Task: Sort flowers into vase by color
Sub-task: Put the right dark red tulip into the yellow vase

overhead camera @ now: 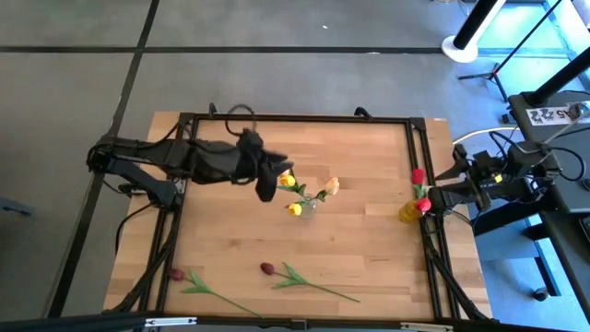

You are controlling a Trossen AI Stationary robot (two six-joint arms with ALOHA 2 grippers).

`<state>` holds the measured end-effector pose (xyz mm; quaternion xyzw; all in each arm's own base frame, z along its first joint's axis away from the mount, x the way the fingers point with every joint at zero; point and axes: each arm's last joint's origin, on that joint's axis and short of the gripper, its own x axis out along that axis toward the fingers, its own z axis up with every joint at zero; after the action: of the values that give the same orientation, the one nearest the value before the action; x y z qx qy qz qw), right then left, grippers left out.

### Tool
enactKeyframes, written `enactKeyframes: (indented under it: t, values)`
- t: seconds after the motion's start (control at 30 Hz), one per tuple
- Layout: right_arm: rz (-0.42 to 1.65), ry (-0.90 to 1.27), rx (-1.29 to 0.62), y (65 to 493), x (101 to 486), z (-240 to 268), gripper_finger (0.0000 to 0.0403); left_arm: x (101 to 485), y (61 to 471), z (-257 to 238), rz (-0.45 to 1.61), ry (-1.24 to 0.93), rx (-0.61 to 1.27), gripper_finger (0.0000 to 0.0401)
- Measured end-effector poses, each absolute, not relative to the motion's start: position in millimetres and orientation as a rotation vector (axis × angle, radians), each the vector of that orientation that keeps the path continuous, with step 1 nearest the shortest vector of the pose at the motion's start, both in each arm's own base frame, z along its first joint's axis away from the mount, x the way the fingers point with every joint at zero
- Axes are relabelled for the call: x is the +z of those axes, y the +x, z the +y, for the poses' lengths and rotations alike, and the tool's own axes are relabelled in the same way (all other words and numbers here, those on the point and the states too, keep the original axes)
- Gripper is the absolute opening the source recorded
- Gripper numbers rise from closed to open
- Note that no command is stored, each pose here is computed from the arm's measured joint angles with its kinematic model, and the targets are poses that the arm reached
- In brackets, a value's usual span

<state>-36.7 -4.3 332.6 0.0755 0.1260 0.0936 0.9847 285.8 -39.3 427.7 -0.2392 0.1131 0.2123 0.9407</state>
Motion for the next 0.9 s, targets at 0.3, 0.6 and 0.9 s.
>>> enactKeyframes:
  t: [0.3, 0.6, 0.9]
  values:
    - [0.324, 0.167, 0.051, -65, 368, -12, 0.0173, 376, 262, -74, 0.774, -0.716, 0.498, 0.0133]
    - [0.172, 0.078, -0.24, -93, 390, -26, 0.0221, 326, 279, -138, 1.031, -0.709, 0.477, 0.0133]
    - [0.211, 0.057, -0.27, -85, 385, -25, 0.0283, 268, 331, -185, 1.05, -0.727, 0.32, 0.0141]
